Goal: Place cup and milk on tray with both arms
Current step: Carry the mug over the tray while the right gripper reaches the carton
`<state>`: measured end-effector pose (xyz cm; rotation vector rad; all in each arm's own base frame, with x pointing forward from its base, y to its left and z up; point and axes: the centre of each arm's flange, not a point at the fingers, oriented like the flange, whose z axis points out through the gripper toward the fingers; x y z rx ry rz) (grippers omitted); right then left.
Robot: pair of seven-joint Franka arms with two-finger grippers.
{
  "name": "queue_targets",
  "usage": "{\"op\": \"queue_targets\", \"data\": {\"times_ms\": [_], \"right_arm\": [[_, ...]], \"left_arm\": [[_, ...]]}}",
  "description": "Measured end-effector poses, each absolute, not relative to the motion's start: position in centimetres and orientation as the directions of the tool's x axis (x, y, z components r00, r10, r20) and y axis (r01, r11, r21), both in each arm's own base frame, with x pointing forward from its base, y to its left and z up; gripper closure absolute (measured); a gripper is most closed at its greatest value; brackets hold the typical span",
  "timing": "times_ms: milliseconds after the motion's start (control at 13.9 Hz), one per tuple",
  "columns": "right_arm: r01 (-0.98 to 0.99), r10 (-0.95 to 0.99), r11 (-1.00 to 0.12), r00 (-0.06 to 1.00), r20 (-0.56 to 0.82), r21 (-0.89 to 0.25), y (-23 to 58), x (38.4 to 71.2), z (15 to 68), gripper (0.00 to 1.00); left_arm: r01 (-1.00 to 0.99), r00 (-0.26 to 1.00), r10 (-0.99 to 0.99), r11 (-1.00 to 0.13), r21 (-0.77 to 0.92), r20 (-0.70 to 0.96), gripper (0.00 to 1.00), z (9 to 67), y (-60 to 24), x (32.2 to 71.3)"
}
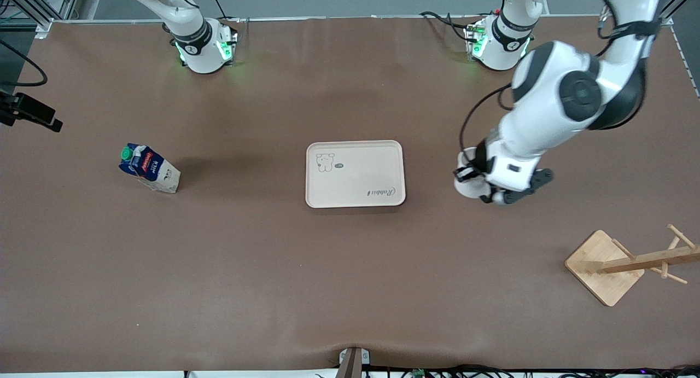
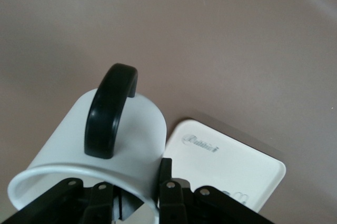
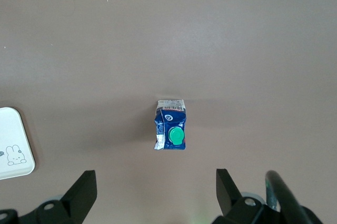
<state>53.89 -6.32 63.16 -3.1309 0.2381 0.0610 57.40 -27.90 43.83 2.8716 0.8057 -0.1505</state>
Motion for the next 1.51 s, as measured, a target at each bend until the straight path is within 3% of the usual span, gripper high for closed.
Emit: {"op": "queue_targets", "data": {"times_ms": [287, 1004, 1505], "right_arm": [[-0.15, -0.15, -0.989, 0.988, -0.036, 0.004, -6.3, 55.0, 61.9, 0.0], [-0.13, -0.13, -0.991, 0.984, -0.118, 0.012, -5.3, 58.2, 55.9, 0.0], [-0.209, -0.193, -0.977, 0.952, -0.236, -0.042, -8.4, 59.6, 49.8, 0.0]], "left_arm": [[0.586, 0.796, 0.565, -0.809, 0.045, -0.217, 0.92, 38.2, -34.0, 56.3], [0.573, 0.722, 0.538, -0.817, -0.059, -0.434, 0.92, 27.2, -40.0, 52.7], [0.581, 0.719, 0.526, -0.814, -0.021, -0.454, 0.92, 24.1, -42.6, 51.6]]}}
